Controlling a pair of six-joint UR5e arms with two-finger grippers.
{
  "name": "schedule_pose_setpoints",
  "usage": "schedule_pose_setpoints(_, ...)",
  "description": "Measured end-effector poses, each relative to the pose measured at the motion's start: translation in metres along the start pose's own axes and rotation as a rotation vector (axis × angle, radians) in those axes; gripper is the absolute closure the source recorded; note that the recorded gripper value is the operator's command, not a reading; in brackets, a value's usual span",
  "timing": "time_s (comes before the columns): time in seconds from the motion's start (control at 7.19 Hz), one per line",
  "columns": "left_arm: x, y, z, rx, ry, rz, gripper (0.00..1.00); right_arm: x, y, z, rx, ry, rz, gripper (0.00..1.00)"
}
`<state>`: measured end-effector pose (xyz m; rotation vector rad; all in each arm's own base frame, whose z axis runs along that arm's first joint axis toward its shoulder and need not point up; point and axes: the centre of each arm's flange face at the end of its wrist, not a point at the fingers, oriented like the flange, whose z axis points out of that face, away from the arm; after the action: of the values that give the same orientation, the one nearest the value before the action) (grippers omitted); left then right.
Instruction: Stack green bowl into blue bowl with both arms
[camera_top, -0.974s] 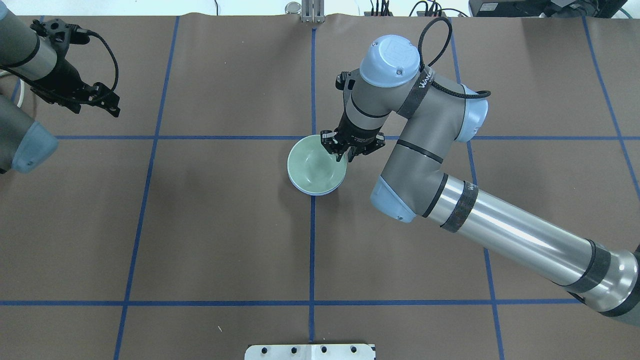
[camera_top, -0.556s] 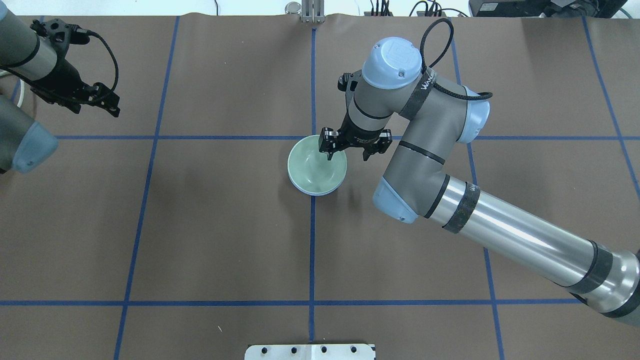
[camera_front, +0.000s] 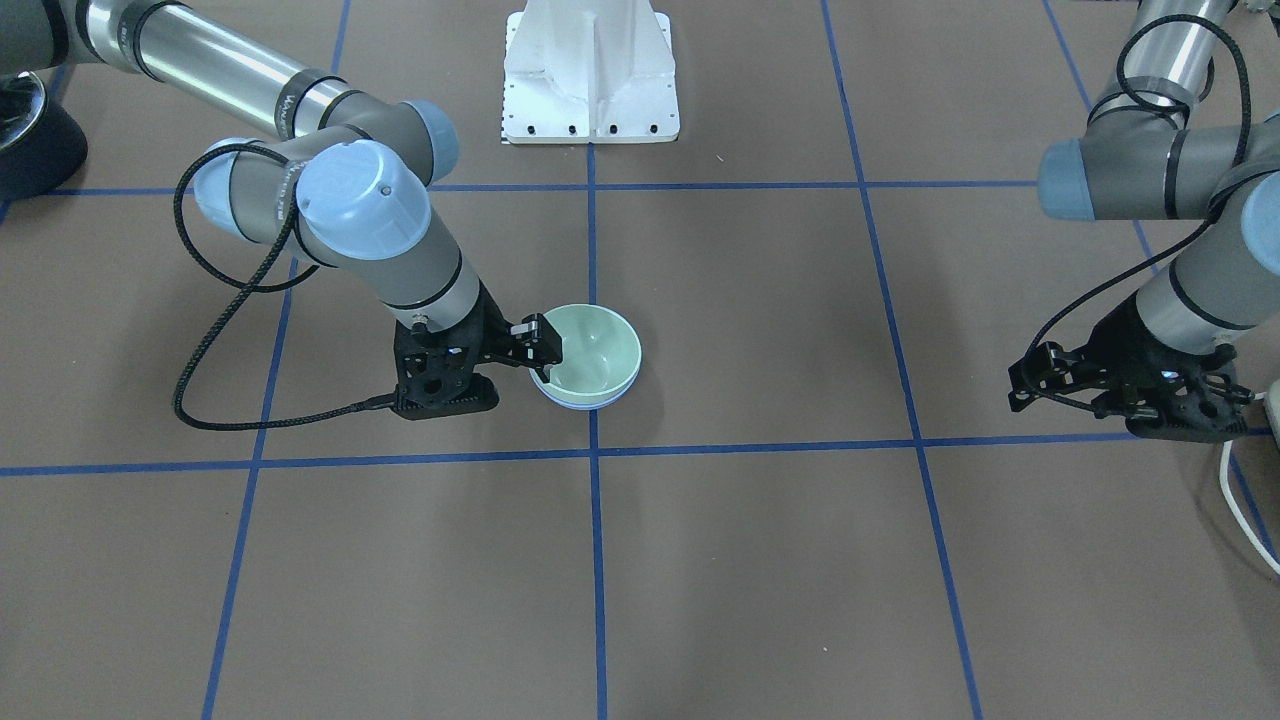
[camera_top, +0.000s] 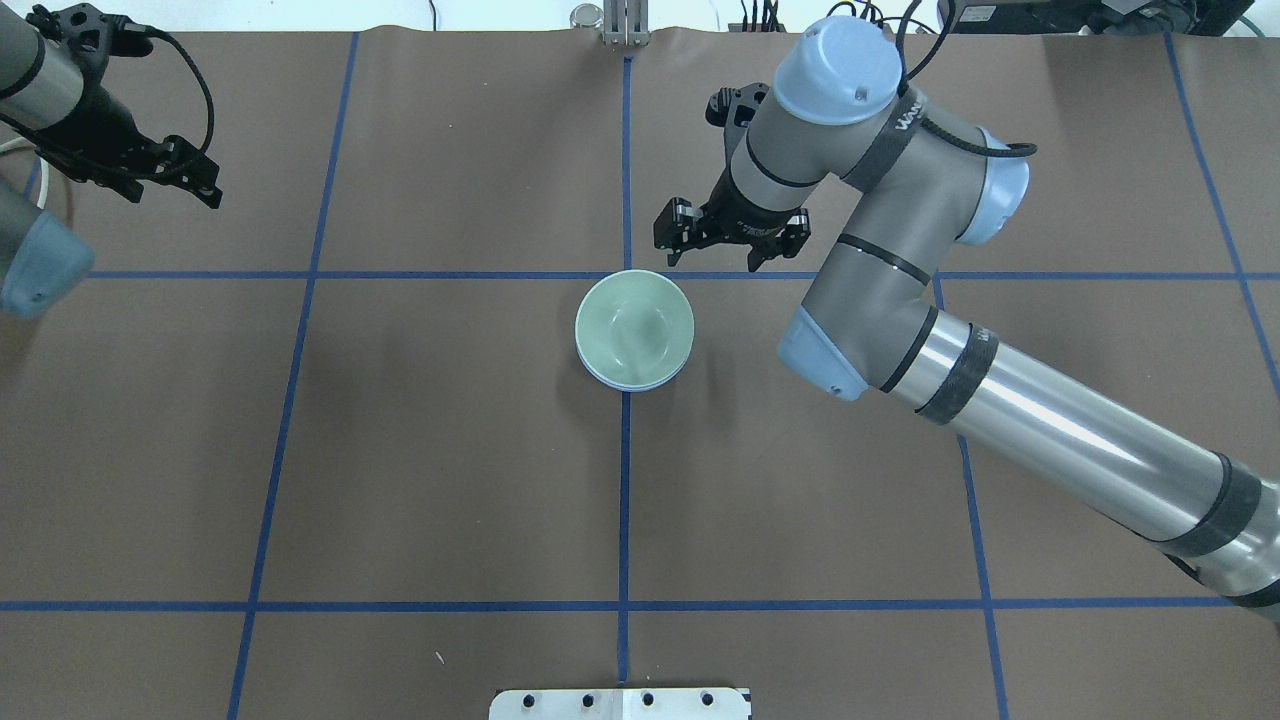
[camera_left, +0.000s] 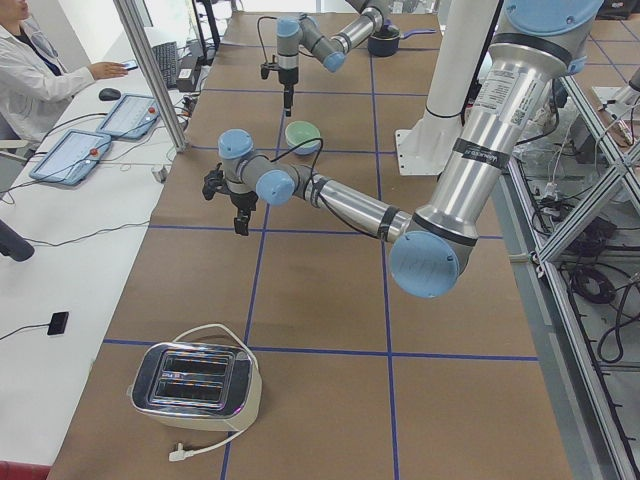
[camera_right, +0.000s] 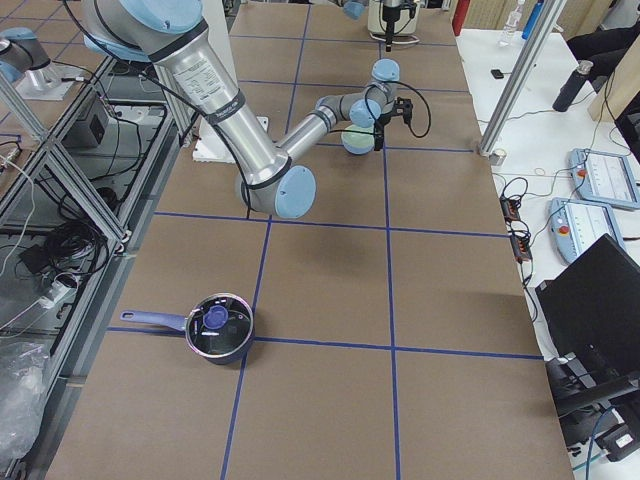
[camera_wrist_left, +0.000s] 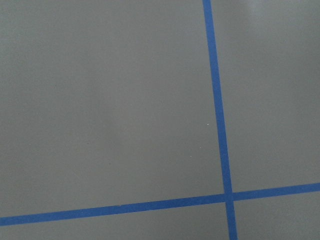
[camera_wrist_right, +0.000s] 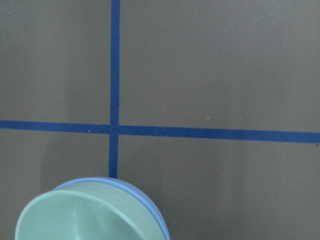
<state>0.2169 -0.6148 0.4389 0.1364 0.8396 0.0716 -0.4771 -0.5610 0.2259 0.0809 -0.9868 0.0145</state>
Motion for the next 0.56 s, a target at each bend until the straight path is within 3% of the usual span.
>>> schedule_pose_setpoints(0.56, -0.093, -0.015, -0.009, -0.01, -0.039, 0.092, 0.02, 0.088, -0.041, -0.061, 0.126, -0.041, 0.029, 0.0)
